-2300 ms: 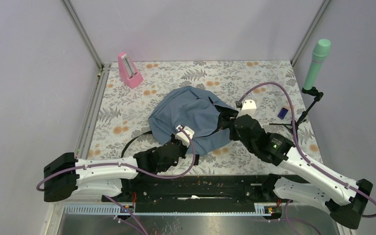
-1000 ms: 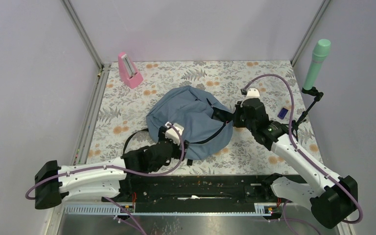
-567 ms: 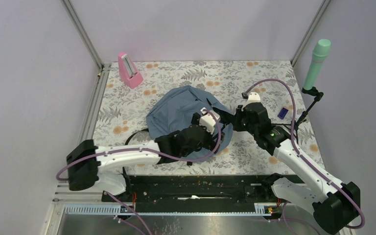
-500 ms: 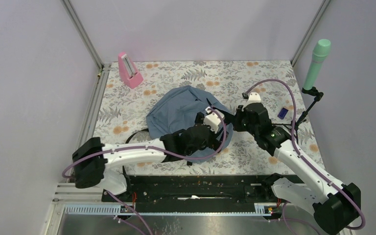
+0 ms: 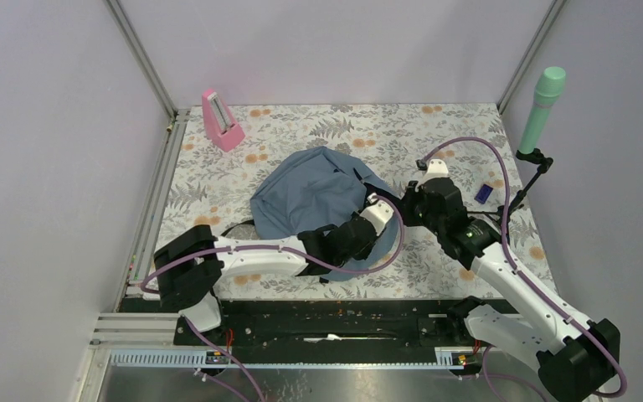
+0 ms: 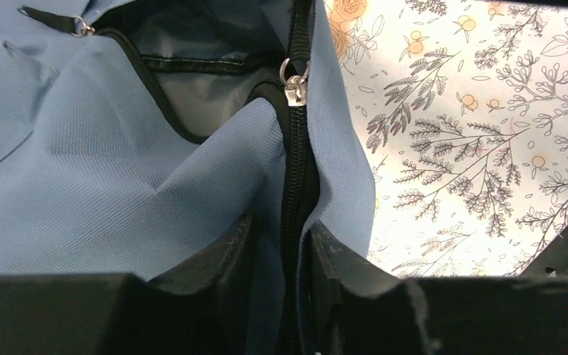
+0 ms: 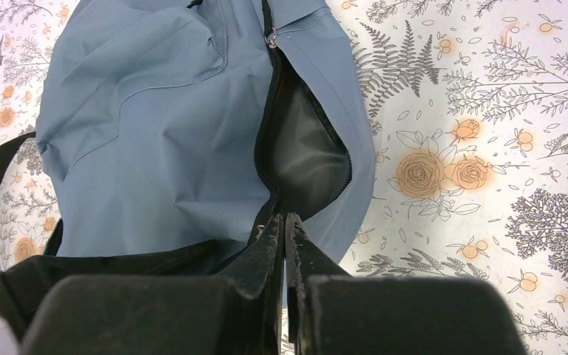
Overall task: Pack the student bag
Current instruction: Zip the student bag at the center of the board.
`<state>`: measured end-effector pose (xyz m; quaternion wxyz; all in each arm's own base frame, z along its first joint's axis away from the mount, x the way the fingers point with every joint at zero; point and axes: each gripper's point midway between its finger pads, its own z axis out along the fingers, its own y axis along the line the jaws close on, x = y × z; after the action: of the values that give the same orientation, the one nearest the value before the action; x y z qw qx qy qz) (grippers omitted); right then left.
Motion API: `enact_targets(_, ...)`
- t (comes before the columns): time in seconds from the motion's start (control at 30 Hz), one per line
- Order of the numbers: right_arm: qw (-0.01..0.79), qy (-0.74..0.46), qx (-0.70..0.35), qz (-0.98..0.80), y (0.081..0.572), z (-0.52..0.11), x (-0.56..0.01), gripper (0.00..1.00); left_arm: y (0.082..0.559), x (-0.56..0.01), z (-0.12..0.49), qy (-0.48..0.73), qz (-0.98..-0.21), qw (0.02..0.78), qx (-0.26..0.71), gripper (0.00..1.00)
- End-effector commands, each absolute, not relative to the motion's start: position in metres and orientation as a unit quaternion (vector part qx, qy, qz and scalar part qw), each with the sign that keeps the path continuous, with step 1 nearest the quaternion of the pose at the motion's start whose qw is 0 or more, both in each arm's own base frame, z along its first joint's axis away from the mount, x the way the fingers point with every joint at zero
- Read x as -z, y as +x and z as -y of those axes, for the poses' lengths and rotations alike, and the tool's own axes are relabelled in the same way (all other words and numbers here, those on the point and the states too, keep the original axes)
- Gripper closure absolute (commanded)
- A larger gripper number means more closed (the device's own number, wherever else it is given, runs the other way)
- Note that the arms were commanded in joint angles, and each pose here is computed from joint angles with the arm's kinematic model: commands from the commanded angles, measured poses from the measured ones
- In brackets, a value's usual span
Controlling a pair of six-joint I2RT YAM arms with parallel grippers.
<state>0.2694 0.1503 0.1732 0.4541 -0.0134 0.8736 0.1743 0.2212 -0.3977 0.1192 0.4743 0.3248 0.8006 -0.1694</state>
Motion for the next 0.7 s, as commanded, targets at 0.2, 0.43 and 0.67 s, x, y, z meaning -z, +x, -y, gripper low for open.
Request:
enact_targets(0.2,0.478,-0.01,-0.132,-0.868,0.277,-0.141,-0.186,1.0,0.215,-0.105,0.377,0.313,-0.819,0.458,0.15,1.0)
enact_targets(0.43,0.478,-0.001,-0.071,-0.875,0.287,-0.129,-0.178,1.0,0.196,-0.088,0.343,0.3,-0.838,0.429,0.15,1.0)
enact_targets(0.67,0.484,0.003,-0.027,-0.875,0.304,-0.122,-0.182,1.0,0.172,-0.08,0.316,0.303,-0.847,0.408,0.159,1.0)
